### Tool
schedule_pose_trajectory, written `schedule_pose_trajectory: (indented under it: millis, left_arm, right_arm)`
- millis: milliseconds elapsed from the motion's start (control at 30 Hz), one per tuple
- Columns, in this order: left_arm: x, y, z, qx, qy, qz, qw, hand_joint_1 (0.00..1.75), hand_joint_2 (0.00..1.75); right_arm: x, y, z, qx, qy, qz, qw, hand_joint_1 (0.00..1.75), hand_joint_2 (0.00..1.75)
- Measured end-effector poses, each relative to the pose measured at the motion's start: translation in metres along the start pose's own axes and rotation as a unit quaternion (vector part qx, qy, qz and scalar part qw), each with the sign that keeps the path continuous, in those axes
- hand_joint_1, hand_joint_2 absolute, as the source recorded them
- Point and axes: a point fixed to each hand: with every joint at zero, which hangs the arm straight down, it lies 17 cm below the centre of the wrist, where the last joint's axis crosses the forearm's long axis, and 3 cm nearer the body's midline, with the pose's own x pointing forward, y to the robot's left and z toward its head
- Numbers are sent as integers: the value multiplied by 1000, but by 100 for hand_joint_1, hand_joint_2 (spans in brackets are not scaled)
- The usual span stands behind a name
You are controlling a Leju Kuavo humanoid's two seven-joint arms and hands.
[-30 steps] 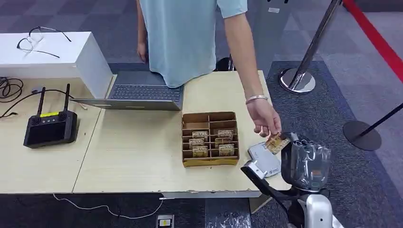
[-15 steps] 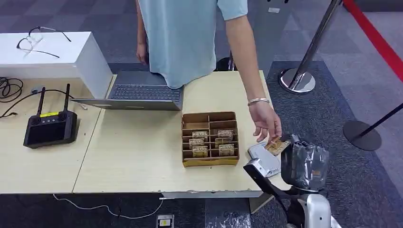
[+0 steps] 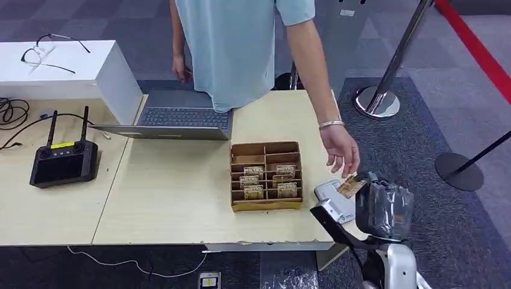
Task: Pass the card to the sensor for recognition and then transmit it.
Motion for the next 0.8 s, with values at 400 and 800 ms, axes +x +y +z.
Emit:
schedule_pose_trajectory:
  millis: [400, 800]
  left_arm:
    - [1, -2, 1, -2, -1, -1, 1000, 0, 175]
    - [3, -3, 1, -3, -8, -8, 1000, 0, 175]
  right_arm:
    - [-4, 14, -1, 15, 5, -1, 1000, 175, 175]
    - [-5, 38, -3, 43, 8, -12, 999, 175, 175]
